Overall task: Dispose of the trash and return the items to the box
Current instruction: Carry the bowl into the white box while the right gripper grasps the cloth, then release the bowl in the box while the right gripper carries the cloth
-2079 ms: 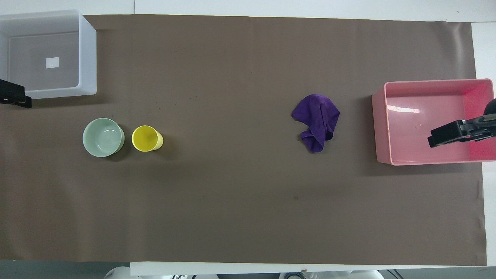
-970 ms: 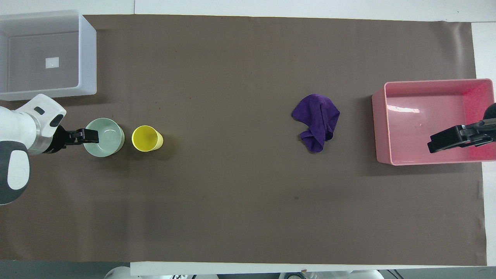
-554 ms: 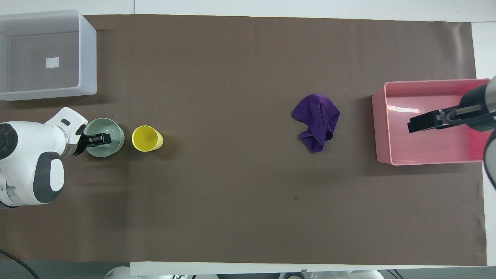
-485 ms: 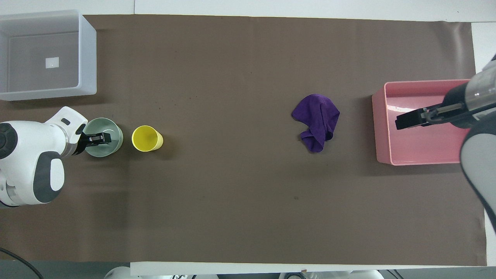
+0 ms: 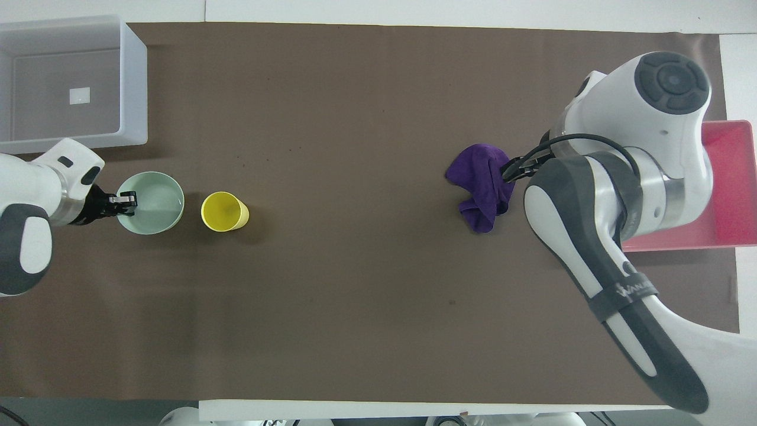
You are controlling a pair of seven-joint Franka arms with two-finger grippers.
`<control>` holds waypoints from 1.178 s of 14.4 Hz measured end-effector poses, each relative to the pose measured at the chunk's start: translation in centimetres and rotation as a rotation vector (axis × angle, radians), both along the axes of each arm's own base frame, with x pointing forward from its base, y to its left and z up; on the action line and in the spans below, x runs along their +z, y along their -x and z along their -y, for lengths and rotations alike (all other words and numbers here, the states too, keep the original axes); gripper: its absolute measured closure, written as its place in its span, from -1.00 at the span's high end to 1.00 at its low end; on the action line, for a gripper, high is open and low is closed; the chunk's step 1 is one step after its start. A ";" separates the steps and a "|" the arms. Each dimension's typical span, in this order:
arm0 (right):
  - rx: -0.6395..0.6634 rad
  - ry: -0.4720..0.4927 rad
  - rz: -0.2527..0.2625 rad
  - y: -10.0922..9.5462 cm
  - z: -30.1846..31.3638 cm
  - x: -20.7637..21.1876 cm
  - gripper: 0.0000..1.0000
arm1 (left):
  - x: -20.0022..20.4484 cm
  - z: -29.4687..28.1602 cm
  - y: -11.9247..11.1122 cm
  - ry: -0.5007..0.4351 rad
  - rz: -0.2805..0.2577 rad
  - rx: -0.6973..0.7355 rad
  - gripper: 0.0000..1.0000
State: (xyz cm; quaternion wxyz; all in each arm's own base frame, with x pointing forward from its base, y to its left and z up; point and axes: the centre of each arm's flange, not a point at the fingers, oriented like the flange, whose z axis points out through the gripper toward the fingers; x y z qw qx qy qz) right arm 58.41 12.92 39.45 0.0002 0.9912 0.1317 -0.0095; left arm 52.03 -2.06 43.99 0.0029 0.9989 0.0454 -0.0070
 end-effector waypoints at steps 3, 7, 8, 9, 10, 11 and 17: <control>-0.010 0.010 0.019 -0.6 -2.1 -5.6 0.99 | 9.9 -2.5 -4.4 0.007 0.059 0.060 -0.94; 0.001 0.018 0.008 -0.2 -3.8 -9.2 0.66 | 2.7 -9.8 -13.4 0.061 0.115 0.218 -0.94; -0.001 0.020 0.002 0.0 -3.7 -9.5 0.42 | -0.6 -11.7 -15.7 0.072 0.112 0.252 -0.94; -0.002 0.021 -0.001 0.0 -3.5 -9.7 0.15 | -3.9 -12.9 -17.7 0.075 0.114 0.274 -0.94; -0.003 0.022 -0.002 0.1 -3.5 -9.7 -0.05 | -6.8 -13.6 -19.2 0.070 0.132 0.285 -0.94; -0.006 0.021 -0.002 0.1 -3.5 -9.7 -0.30 | -8.9 -13.9 -20.2 0.063 0.150 0.289 -0.94; -0.039 0.011 0.014 -0.6 -2.7 -5.6 -0.80 | -12.2 -13.6 -21.2 0.028 0.266 0.277 -0.32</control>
